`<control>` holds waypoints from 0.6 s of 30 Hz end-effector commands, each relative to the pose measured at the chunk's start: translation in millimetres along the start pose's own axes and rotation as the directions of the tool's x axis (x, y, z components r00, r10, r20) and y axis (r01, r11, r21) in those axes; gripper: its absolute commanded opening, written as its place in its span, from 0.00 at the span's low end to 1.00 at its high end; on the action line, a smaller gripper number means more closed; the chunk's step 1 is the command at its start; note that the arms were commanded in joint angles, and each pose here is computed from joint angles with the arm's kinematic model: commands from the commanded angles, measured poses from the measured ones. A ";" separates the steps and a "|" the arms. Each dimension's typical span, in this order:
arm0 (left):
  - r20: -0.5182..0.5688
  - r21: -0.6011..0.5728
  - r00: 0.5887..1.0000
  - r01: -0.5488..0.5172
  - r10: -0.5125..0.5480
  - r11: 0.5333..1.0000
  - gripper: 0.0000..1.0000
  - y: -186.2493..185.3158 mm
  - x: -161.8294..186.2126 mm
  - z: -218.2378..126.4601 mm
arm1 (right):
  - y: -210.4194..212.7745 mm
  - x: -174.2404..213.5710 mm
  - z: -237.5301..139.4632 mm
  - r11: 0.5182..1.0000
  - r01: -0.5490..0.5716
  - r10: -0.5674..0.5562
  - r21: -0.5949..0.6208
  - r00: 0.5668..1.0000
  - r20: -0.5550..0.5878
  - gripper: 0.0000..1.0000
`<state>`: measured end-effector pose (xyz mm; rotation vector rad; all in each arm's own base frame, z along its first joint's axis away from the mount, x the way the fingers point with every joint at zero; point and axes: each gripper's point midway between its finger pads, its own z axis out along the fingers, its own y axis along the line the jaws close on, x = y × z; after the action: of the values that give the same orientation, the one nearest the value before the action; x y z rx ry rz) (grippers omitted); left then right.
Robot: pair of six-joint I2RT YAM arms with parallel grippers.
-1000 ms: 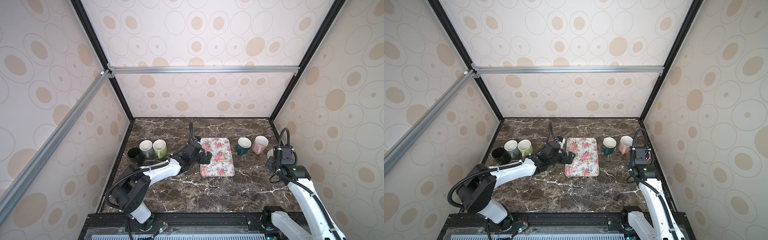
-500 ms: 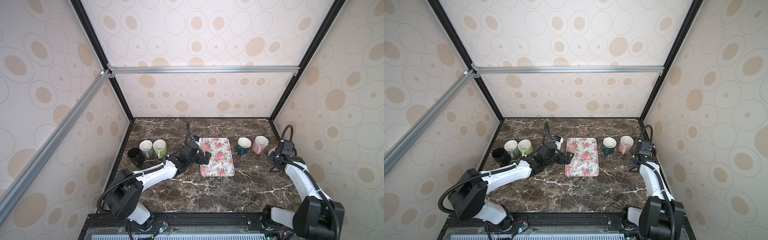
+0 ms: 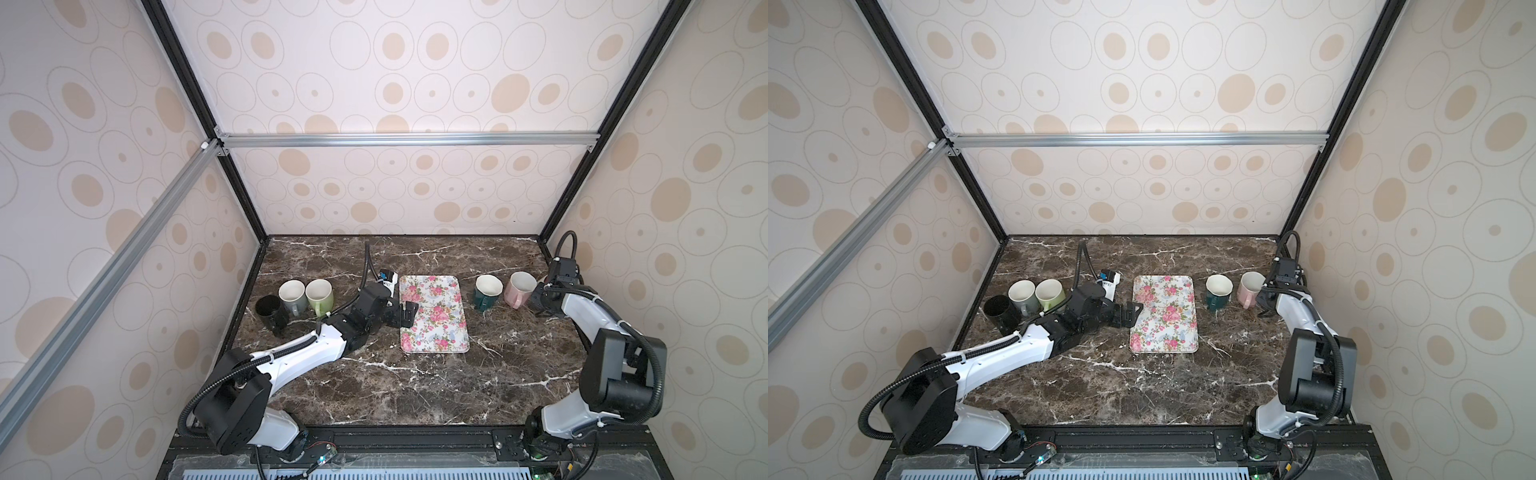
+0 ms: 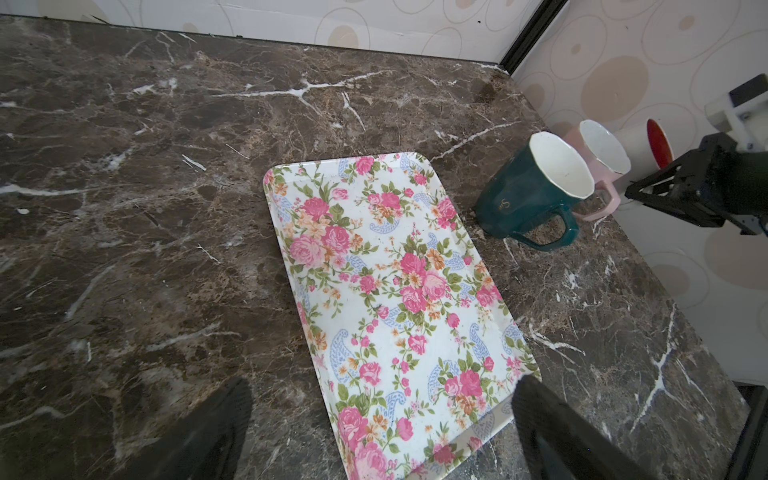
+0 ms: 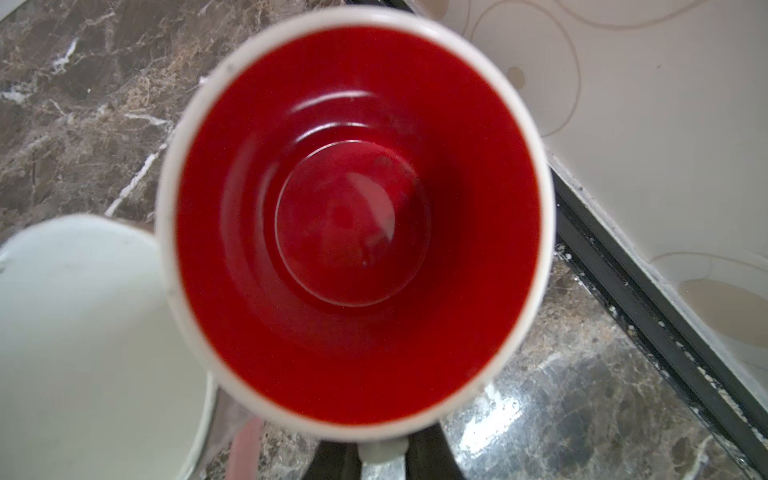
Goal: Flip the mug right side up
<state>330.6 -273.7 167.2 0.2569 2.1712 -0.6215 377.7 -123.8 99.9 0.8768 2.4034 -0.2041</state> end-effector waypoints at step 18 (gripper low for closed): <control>-0.012 -0.049 1.000 -0.010 0.009 0.999 0.98 20.3 -9.2 20.4 | 13.0 -23.8 -4.1 0.999 -0.018 0.019 -0.035 1.000 0.015 0.67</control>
<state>346.9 -266.9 143.1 0.2458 2.2273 -0.5620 396.8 -125.0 96.4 0.8834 2.4124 -0.1770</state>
